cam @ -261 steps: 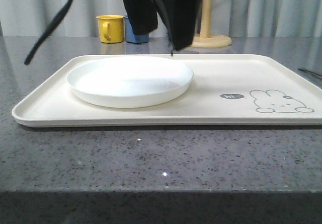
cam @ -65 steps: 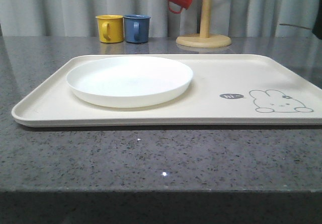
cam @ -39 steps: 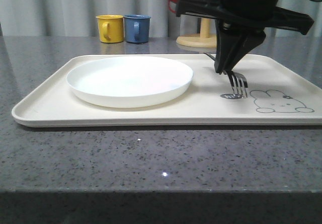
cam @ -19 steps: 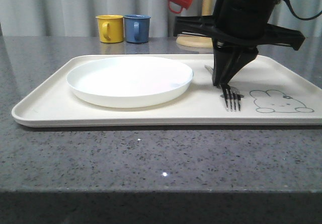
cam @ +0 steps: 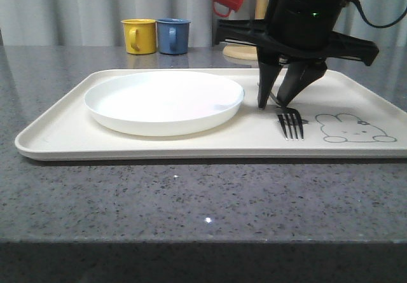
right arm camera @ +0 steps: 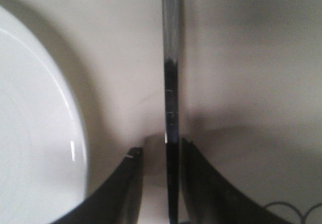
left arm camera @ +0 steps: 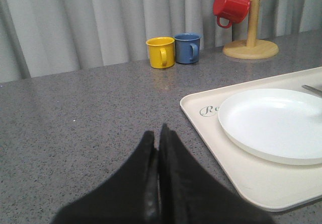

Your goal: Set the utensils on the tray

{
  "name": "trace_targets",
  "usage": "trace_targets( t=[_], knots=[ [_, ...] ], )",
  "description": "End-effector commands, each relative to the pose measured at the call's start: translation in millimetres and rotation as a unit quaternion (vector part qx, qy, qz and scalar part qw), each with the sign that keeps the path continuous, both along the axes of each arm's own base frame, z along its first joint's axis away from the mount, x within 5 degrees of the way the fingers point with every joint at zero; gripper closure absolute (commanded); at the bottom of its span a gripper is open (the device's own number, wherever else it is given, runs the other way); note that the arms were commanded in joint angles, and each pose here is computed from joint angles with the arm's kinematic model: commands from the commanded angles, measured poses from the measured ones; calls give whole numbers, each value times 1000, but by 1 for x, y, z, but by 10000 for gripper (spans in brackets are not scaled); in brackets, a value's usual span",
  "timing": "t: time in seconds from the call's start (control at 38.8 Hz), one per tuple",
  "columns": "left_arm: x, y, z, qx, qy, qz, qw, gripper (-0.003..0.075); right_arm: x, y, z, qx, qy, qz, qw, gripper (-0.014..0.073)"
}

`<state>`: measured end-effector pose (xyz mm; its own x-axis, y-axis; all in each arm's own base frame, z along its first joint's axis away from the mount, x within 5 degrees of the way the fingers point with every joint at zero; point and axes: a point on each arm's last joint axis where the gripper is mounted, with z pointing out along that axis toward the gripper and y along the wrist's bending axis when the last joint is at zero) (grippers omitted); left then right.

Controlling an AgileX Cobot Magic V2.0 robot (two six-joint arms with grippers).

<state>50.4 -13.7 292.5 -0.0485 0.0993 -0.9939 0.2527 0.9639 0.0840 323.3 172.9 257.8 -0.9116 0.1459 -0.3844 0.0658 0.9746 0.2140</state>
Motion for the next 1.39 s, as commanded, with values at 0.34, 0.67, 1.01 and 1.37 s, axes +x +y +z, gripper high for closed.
trace_targets(
  t=[0.34,0.67,1.01,1.37],
  knots=[
    [-1,0,16,-23,-47,2,999,739,2,-47,105,-181,-10,67,981,230],
    [-1,0,16,-23,-47,2,999,739,3,-131,108,-184,26,21,982,230],
    [-1,0,16,-23,-47,2,999,739,0,-197,55,-132,73,-4,989,258],
    [-1,0,16,-23,-47,2,999,739,11,-214,29,-121,83,-12,989,258]
  ],
)
